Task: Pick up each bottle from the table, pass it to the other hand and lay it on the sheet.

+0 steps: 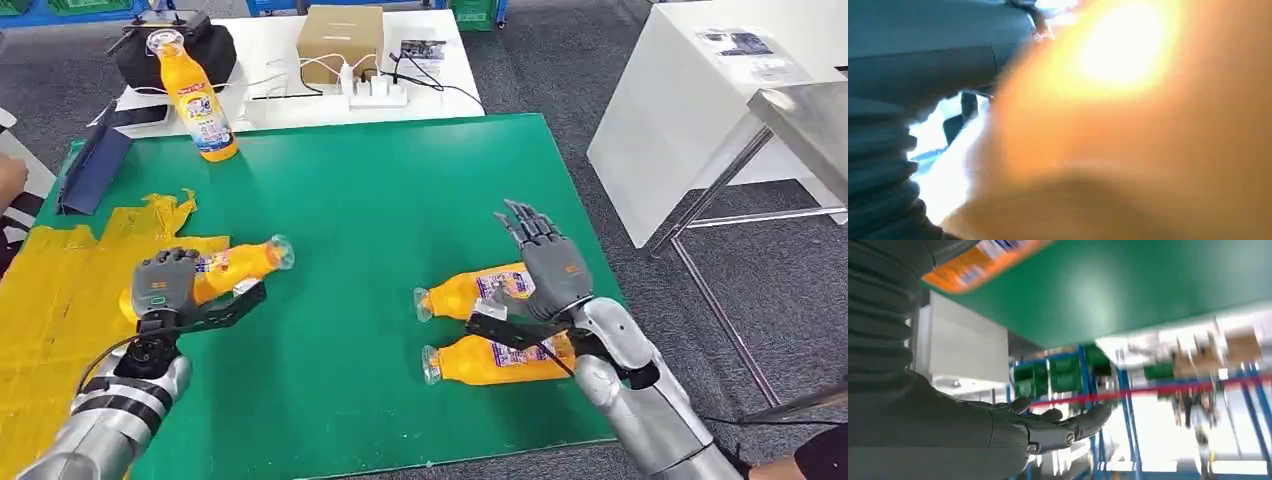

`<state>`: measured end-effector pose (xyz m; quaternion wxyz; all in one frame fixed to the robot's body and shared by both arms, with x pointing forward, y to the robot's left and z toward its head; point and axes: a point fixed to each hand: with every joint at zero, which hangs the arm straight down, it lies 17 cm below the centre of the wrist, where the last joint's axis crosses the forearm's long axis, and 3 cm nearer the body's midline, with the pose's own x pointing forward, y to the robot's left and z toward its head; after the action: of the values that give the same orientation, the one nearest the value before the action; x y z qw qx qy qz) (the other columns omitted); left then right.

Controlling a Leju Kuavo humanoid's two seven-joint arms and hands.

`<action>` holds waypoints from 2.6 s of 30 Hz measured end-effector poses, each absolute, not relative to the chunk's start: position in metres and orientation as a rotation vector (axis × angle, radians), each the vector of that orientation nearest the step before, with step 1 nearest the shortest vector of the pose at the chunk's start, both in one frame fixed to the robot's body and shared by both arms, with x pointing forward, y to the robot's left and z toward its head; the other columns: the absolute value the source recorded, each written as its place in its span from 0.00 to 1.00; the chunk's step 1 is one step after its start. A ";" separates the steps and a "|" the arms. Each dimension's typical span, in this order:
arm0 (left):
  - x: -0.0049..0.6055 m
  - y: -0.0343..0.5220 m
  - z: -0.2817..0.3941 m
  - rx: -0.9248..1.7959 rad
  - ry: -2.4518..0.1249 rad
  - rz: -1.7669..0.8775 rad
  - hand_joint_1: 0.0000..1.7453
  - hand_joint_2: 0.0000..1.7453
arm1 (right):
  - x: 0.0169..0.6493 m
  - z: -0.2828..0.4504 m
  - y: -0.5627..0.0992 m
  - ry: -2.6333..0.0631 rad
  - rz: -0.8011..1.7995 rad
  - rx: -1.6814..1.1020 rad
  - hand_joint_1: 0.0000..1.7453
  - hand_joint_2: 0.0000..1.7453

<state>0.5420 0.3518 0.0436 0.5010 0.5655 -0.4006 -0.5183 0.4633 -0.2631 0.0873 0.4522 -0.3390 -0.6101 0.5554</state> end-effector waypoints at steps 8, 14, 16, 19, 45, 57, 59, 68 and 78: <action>0.542 0.314 0.031 1.214 -1.092 -1.285 0.00 1.00 | 0.460 0.026 -0.321 -1.274 1.454 -0.717 0.00 1.00; 0.537 0.253 0.029 0.880 -1.314 -1.187 0.00 1.00 | 0.452 -0.010 -0.362 -1.134 1.460 -0.746 0.00 1.00; 0.532 0.229 0.037 0.756 -1.402 -1.111 0.00 1.00 | 0.448 -0.022 -0.373 -1.088 1.468 -0.778 0.00 1.00; 0.526 0.208 0.052 0.639 -1.496 -1.021 0.00 1.00 | 0.446 -0.031 -0.380 -1.060 1.476 -0.800 0.00 1.00; 0.448 0.110 0.183 0.106 -1.987 -0.707 0.00 1.00 | 0.473 -0.028 -0.312 -1.217 1.544 -0.892 1.00 1.00; 0.441 0.106 0.189 0.094 -2.007 -0.706 0.00 1.00 | 0.473 -0.028 -0.307 -1.223 1.541 -0.885 1.00 1.00; 0.441 0.106 0.189 0.094 -2.007 -0.706 0.00 1.00 | 0.473 -0.028 -0.307 -1.224 1.540 -0.885 1.00 1.00; 0.409 0.087 0.188 -0.257 -1.954 -0.602 0.00 1.00 | 0.479 0.043 -0.283 -1.504 1.212 -1.084 1.00 1.00; 0.392 0.082 0.177 -0.462 -1.867 -0.469 0.00 1.00 | 0.448 0.176 -0.230 -1.902 0.638 -1.067 1.00 1.00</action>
<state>0.3922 0.0825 0.1773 0.5486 -0.1952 -0.7885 -0.1982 0.4475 -0.2303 0.1758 0.4213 -0.4260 -0.7591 0.2546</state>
